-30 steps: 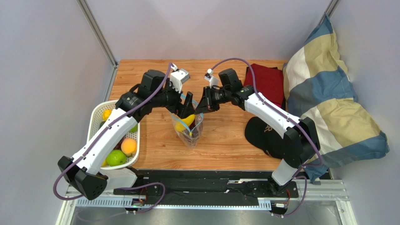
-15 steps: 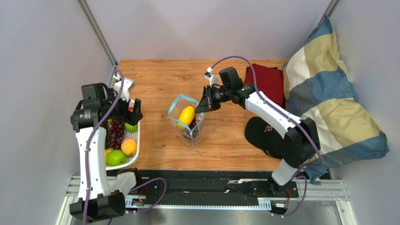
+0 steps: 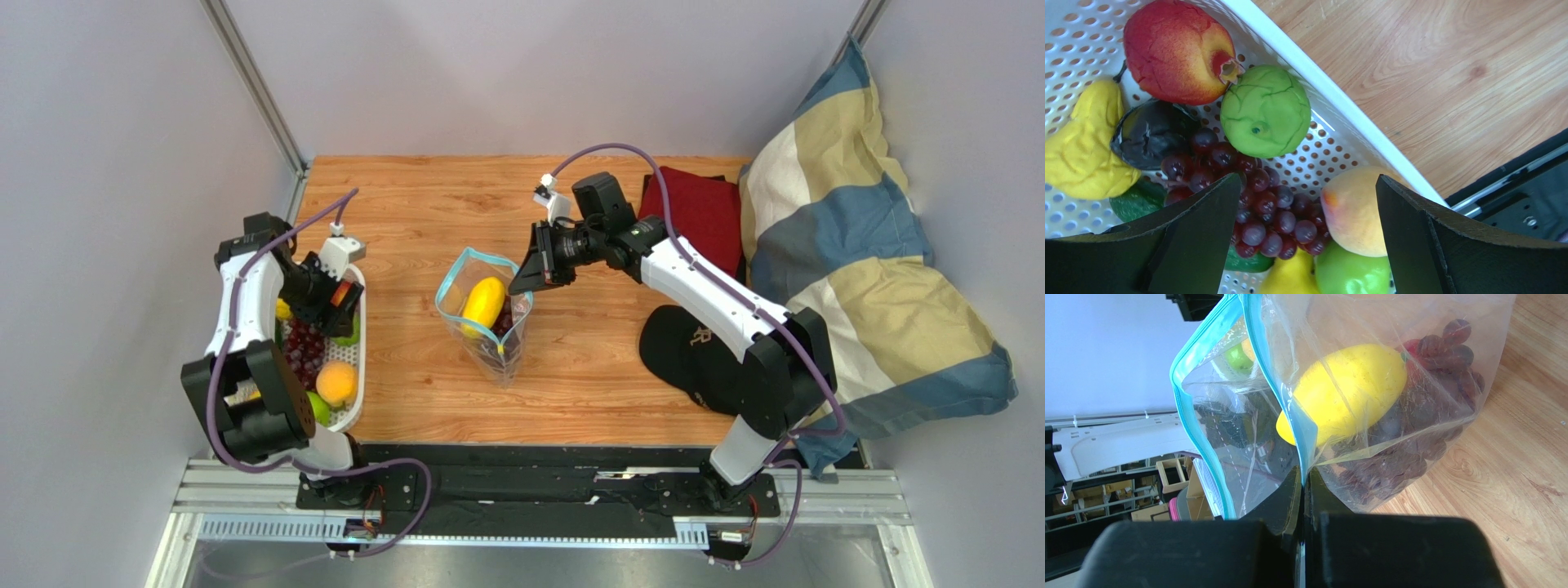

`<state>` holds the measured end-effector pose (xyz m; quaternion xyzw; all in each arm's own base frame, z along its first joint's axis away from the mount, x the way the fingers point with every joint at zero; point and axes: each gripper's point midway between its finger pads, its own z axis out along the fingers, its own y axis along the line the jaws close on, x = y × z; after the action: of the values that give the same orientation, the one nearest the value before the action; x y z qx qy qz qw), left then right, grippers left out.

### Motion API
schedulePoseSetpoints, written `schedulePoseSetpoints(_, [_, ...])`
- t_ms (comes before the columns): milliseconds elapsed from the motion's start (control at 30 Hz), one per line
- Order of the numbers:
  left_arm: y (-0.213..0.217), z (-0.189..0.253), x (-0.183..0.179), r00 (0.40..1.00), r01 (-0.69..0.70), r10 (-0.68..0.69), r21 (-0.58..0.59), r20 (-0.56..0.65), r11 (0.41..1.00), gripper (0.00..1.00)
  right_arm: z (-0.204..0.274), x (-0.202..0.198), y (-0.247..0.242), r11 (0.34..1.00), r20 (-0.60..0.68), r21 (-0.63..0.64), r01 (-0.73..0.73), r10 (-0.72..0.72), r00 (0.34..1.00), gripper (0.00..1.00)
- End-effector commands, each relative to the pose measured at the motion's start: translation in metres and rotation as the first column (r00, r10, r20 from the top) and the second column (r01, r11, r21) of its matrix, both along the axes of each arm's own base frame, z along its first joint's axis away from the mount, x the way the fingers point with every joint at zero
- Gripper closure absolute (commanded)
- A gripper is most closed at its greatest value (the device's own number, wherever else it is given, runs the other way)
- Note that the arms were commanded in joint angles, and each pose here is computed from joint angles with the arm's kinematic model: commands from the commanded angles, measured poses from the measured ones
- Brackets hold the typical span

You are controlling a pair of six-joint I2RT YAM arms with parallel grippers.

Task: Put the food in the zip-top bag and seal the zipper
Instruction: Pick up the fake fruit from the bin.

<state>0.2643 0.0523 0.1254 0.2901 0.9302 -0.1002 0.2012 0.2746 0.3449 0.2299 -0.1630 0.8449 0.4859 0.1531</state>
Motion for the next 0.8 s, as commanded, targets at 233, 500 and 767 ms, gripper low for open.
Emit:
schedulePoseSetpoints(233, [0.018,-0.045,0.021,0.985,0.171,-0.17,0.036,-0.039,0.985,0.14,0.021,0.008,0.005,0.999,0.066,0.044,-0.005,0.002,0.998,1.0])
schedulePoseSetpoints(500, [0.024,-0.073,0.036,0.99,0.141,-0.14,0.042,-0.032,0.989,0.18,0.016,0.01,0.007,0.999,0.049,0.043,-0.002,0.0,0.999,1.0])
schedulePoseSetpoints(767, [0.017,-0.059,0.033,0.992,0.126,-0.125,0.018,-0.026,0.992,0.48,0.015,0.008,0.005,0.999,0.048,0.035,-0.006,0.005,0.999,1.0])
